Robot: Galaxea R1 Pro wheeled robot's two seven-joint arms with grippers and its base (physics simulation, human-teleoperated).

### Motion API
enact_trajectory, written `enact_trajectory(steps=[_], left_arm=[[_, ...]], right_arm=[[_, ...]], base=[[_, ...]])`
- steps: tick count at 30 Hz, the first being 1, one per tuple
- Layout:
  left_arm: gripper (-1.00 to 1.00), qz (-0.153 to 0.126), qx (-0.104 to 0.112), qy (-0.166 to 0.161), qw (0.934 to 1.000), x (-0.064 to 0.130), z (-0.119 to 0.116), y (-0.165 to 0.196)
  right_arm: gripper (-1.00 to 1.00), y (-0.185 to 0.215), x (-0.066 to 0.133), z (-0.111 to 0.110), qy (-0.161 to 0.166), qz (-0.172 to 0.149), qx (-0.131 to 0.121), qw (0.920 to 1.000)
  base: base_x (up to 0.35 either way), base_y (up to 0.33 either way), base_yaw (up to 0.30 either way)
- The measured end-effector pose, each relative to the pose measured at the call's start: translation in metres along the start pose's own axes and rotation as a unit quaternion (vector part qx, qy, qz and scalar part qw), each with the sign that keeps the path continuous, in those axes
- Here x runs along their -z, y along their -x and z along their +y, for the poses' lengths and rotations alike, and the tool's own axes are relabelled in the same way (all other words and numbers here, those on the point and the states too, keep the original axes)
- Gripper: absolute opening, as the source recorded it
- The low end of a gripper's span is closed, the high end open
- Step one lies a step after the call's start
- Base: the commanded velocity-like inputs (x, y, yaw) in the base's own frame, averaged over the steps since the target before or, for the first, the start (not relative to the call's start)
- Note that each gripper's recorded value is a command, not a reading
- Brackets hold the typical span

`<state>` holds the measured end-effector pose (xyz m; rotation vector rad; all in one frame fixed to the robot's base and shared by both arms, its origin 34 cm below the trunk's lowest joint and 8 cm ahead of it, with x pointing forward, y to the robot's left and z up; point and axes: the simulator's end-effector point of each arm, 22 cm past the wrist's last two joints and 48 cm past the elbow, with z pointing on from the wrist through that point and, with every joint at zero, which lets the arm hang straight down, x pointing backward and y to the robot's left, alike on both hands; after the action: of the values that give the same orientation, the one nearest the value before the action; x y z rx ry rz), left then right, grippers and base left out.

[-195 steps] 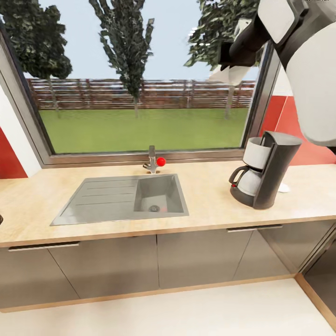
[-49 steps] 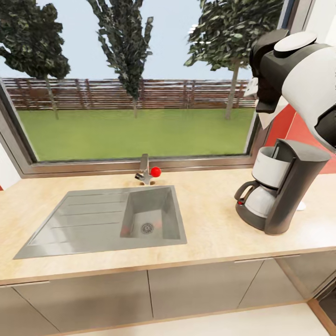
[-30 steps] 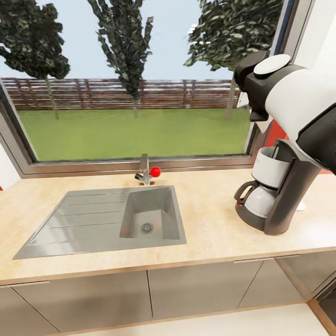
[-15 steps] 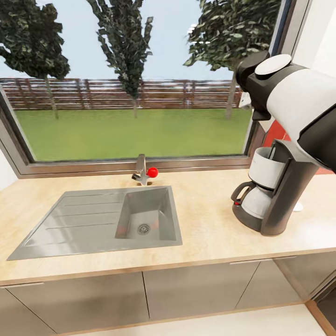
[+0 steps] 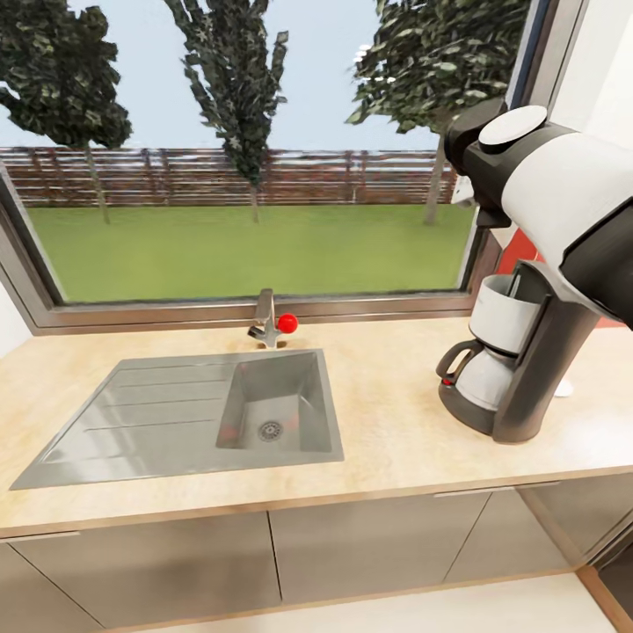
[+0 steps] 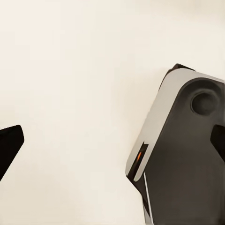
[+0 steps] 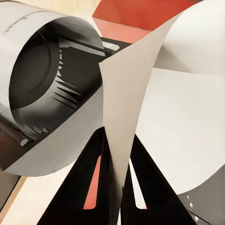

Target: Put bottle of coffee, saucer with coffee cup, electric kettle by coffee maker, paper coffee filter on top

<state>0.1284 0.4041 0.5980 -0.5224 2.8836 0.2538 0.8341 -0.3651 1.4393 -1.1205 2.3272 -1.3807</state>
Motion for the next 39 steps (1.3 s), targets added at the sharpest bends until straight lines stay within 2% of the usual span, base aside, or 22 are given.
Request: enact_trajectory(steps=[12, 39], left_arm=[[1.0, 0.001, 0.0, -0.001, 1.0, -0.013, -0.004, 0.0], [1.0, 0.0, 0.0, -0.001, 1.0, -0.045, -0.01, -0.002]], right_arm=[[-1.0, 0.002, -0.009, 0.004, -0.01, 0.004, 0.0, 0.9999], [-1.0, 0.002, -0.036, 0.026, -0.008, 0.01, -0.004, 0.9999]], base=[[0.0, 0.0, 0.0], [0.0, 0.0, 0.0]])
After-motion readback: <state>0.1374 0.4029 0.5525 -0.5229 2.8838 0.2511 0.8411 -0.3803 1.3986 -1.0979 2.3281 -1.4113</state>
